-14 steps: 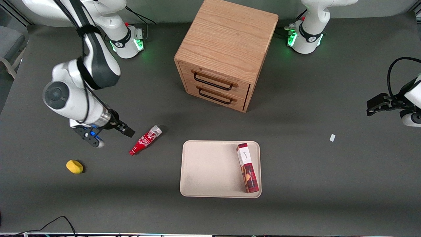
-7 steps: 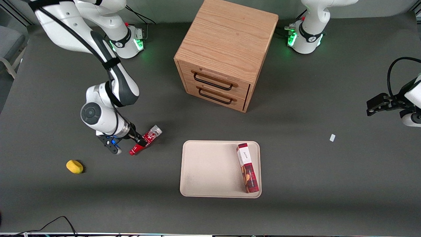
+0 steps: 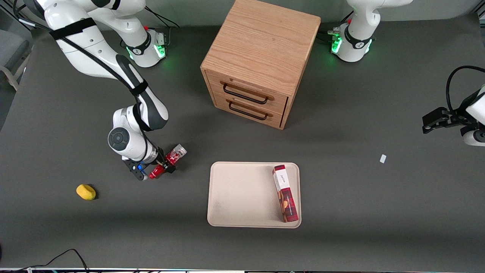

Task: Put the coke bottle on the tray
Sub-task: 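Lift the bottle and carry it over the white tray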

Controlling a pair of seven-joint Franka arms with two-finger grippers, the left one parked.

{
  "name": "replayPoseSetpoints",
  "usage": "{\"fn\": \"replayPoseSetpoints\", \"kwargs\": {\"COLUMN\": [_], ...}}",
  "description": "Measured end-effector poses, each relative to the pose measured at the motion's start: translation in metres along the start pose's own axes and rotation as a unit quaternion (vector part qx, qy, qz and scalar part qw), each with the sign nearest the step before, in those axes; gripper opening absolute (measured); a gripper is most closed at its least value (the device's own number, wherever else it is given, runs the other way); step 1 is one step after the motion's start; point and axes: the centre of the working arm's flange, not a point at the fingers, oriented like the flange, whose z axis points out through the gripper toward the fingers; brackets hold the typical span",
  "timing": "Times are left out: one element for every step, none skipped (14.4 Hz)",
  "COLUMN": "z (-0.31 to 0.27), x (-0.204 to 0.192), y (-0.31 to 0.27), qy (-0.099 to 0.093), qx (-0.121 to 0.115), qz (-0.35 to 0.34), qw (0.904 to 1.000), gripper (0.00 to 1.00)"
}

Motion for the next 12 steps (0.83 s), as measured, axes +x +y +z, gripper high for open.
{"fn": "replayPoseSetpoints", "kwargs": {"z": [0.0, -0.001, -0.001, -0.001, -0.001, -0.002, -0.005, -0.011, -0.02, -0.034, -0.052, -0.075], "x": [0.0, 0.0, -0.002, -0.003, -0.005, -0.006, -0.005, -0.004, -0.002, 0.0, 0.003, 0.007], "y": [0.0, -0.001, -0.003, -0.004, -0.005, -0.006, -0.009, -0.012, -0.016, -0.021, -0.027, -0.033], "qy": [0.0, 0.001, 0.001, 0.001, 0.001, 0.002, 0.004, 0.007, 0.01, 0.01, 0.007, 0.002], "qx": [0.0, 0.001, 0.002, 0.002, 0.002, 0.003, 0.007, 0.012, 0.016, 0.016, 0.012, 0.004], "qz": [0.0, 0.0, -0.001, -0.003, -0.004, -0.006, -0.006, -0.007, -0.009, -0.014, -0.025, -0.041], "qw": [1.0, 1.0, 1.0, 1.0, 1.0, 1.0, 1.0, 0.9999, 0.9998, 0.9997, 0.9996, 0.9992], "gripper": [0.77, 0.63, 0.56, 0.56, 0.56, 0.56, 0.56, 0.56, 0.56, 0.56, 0.56, 0.56]}}
